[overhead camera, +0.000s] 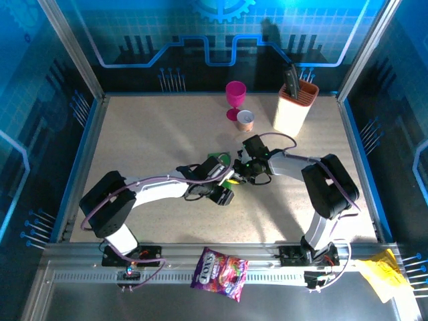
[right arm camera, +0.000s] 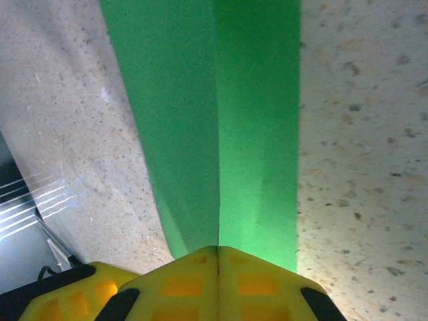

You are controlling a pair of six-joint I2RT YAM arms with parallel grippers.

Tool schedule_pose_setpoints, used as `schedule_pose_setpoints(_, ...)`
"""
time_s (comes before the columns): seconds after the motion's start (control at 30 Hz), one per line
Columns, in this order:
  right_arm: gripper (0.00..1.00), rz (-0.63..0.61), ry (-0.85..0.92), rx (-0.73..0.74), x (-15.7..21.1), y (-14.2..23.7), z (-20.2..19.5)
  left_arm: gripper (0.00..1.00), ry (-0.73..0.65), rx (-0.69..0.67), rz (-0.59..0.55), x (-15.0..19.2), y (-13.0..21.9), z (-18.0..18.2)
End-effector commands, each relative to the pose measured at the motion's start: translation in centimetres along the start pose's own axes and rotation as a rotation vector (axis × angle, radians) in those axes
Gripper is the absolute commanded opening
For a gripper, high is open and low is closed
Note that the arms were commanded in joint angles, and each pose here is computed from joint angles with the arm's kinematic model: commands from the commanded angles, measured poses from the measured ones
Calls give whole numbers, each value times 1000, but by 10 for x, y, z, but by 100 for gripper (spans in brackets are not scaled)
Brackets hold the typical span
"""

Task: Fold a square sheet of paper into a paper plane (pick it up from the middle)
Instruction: Fold the triangle a second time at the center of the table.

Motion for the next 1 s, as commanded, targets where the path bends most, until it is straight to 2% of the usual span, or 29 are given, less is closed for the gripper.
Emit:
schedule_pose_setpoints(0.0, 0, 30, -8, -12, 3, -3, 6, 69, -45, -36, -25, -11, -7, -3)
schedule_pose_setpoints(0.17, 0, 32, -10, -10, 4, -4, 5, 62, -60, -55, -48, -16, -6, -3)
schedule_pose_setpoints(0.33, 0, 30, -12, -8, 4, -5, 5, 45, -63, -22, -62, -18, 0, -6)
schedule_pose_setpoints(0.43, 0, 31, -13, -5, 5, -5, 4, 31, -63, 0, -64, -18, 2, -8)
schedule_pose_setpoints(0.53, 0, 31, -14, -6, 5, -6, 4, 23, -59, 9, -66, -17, 4, -8)
schedule_pose_setpoints(0.6, 0, 33, -14, -7, 5, -6, 4, 27, -57, 10, -80, -18, 7, -9)
schedule_pose_setpoints(0.8, 0, 33, -12, -8, 5, -6, 4, 53, -77, -9, -116, -11, 23, -12)
schedule_pose_setpoints(0.97, 0, 33, -11, -8, 5, -6, 4, 62, -108, -21, -102, -3, 22, -19)
Point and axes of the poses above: each hand's point on the last joint's axis, 136 mm out from that joint toward the fingers, its own y axis back along the fingers, its own z axis along the line the jaws close on, x = y × z, the point moved 10 cm from there along y, back along the fingers, and after that the axes turned 1 degree about y, right-handed, at the moved point
